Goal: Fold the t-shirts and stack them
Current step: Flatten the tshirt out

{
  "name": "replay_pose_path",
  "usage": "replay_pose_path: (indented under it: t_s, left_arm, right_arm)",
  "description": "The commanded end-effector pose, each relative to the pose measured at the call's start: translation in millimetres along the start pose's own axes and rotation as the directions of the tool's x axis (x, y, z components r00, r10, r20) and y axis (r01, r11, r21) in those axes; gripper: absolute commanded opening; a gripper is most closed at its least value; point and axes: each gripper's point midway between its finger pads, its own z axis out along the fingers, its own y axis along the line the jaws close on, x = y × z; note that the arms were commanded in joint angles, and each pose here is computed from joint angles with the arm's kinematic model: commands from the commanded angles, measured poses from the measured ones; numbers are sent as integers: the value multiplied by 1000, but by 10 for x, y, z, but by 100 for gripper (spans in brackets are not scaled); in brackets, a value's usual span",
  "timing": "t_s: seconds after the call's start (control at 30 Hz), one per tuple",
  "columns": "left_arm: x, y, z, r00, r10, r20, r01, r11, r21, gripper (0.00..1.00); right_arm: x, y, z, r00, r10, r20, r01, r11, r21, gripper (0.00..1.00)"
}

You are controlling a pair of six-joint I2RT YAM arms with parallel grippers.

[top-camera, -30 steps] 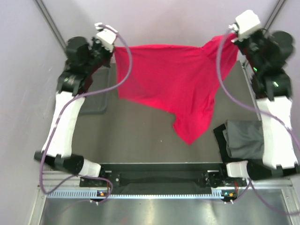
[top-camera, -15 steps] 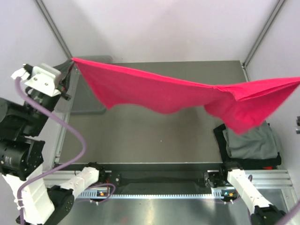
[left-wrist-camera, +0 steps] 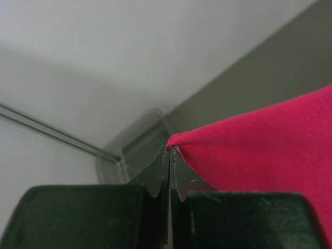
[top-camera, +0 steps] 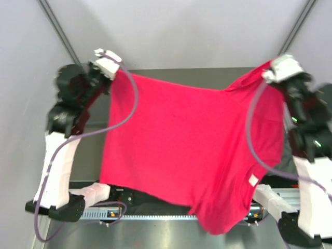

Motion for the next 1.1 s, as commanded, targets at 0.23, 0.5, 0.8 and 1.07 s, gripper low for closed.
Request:
replay_pose_path:
  t_s: [0.23, 0.5, 0.8, 1.07]
  left_arm:
    - [1658, -601, 1291, 962, 31, -270, -1, 994, 112, 0]
    - [2427, -855, 2338, 946, 57, -320, -4, 986, 164, 0]
    - [2865, -839, 3253, 947, 79, -311, -46, 993, 112, 0]
    - [3144, -767, 3731, 958, 39, -283, -36, 999, 17, 0]
  right_arm:
    - [1742, 1361, 1208, 964, -134, -231, 82, 971, -223, 0]
    - [2730, 2142, 1907, 920, -131, -369, 8, 948, -317, 0]
    - [3450, 2536, 2407, 871, -140, -470, 1, 959, -282, 0]
    - [3765, 2667, 2814, 853, -97, -512, -24, 974, -224, 0]
